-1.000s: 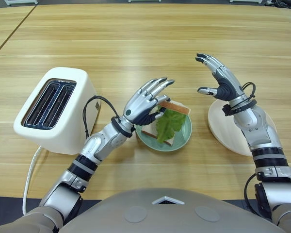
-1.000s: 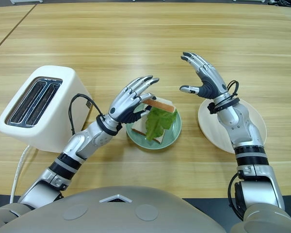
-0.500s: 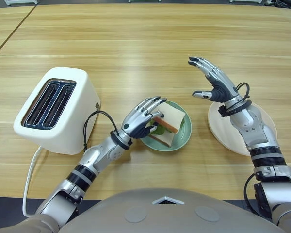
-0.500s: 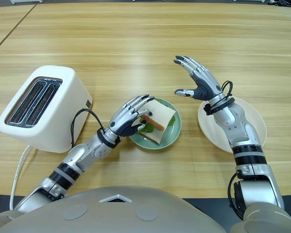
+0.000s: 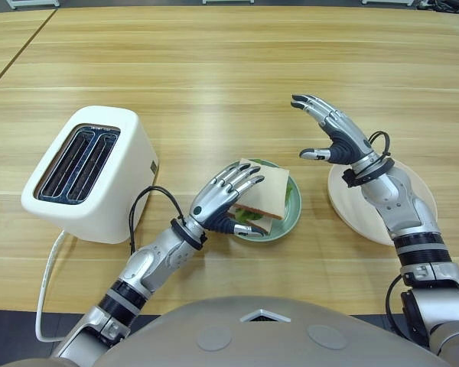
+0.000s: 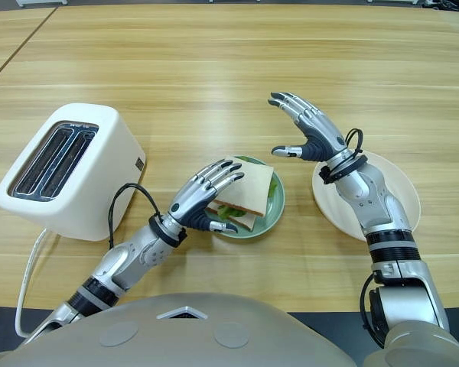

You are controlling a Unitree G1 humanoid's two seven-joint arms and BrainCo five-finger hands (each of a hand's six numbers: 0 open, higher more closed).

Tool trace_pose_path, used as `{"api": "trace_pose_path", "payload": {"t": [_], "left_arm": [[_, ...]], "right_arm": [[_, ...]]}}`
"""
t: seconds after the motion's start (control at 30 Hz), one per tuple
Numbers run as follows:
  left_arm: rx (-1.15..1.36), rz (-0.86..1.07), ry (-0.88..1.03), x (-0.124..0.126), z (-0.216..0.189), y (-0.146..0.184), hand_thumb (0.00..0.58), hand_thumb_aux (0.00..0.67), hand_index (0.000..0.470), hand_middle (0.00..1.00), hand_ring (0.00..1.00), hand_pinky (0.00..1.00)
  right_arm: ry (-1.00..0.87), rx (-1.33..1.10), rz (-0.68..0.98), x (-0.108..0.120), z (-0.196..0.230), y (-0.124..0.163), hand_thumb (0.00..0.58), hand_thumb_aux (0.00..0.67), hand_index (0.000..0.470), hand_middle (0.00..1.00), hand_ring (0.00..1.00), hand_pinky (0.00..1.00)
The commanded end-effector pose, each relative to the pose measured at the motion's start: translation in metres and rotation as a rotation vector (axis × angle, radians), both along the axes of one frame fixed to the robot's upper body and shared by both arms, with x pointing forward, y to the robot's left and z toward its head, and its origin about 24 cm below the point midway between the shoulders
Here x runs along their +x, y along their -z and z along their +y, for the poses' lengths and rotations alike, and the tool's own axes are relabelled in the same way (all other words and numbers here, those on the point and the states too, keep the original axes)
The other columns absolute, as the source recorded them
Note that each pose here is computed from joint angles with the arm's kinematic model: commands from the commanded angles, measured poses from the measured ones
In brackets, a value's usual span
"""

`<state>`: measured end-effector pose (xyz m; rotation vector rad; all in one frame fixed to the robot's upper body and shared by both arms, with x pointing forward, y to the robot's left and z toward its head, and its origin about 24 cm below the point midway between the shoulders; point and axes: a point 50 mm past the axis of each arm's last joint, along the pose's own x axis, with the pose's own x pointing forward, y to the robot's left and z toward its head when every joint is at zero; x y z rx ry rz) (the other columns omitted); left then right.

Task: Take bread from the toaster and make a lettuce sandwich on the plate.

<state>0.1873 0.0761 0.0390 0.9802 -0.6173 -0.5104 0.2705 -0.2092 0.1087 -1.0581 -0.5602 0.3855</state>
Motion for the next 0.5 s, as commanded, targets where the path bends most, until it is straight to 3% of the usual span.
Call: {"api": "trace_pose_path", "payload": {"t": [0.03, 0.27, 0.3, 0.33, 0.37, 0.4, 0.43, 0.47, 0.5], "left_arm": [[-0.066, -0.050, -0.015, -0.002, 0.012, -0.033, 0.000, 0.000, 0.000, 0.00, 0.00, 0.00], [-0.042, 0.295, 0.104, -0.045, 0.048, -0.054, 0.000, 0.000, 0.000, 0.00, 0.00, 0.00], [-0.007, 0.348, 0.132, -0.051, 0.050, -0.052, 0.062, 0.037, 0.026, 0.00, 0.00, 0.00], [0.031, 0.394, 0.157, -0.057, 0.052, -0.050, 0.234, 0.152, 0.107, 0.00, 0.00, 0.00], [0.071, 0.445, 0.178, -0.062, 0.053, -0.046, 0.331, 0.231, 0.162, 0.00, 0.00, 0.00], [0.098, 0.484, 0.188, -0.065, 0.055, -0.043, 0.449, 0.352, 0.247, 0.05, 0.05, 0.05], [0.119, 0.524, 0.193, -0.067, 0.055, -0.038, 0.474, 0.384, 0.269, 0.33, 0.33, 0.33], [0.135, 0.557, 0.196, -0.069, 0.056, -0.034, 0.527, 0.468, 0.328, 0.83, 0.83, 0.83], [0.160, 0.588, 0.199, -0.070, 0.055, -0.029, 0.573, 0.596, 0.418, 1.00, 1.00, 1.00]], "right_arm": [[-0.079, -0.079, 0.037, -0.006, 0.000, -0.003, 0.000, 0.000, 0.000, 0.00, 0.00, 0.00], [-0.326, -0.168, 0.293, -0.064, -0.019, -0.021, 0.000, 0.000, 0.000, 0.00, 0.00, 0.00], [-0.336, -0.175, 0.321, -0.070, -0.021, -0.023, 0.000, 0.000, 0.000, 0.00, 0.00, 0.00], [-0.348, -0.184, 0.351, -0.075, -0.023, -0.025, 0.000, 0.000, 0.000, 0.00, 0.00, 0.00], [-0.380, -0.196, 0.395, -0.082, -0.022, -0.024, 0.000, 0.000, 0.000, 0.00, 0.00, 0.00], [-0.417, -0.208, 0.439, -0.088, -0.020, -0.023, 0.000, 0.000, 0.000, 0.20, 0.20, 0.20], [-0.463, -0.219, 0.489, -0.096, -0.016, -0.020, 0.000, 0.000, 0.000, 0.34, 0.34, 0.34], [-0.503, -0.228, 0.541, -0.102, -0.012, -0.017, 0.205, 0.131, 0.092, 1.00, 1.00, 1.00], [-0.540, -0.255, 0.610, -0.109, -0.009, -0.010, 0.417, 0.315, 0.221, 1.00, 1.00, 1.00]]}}
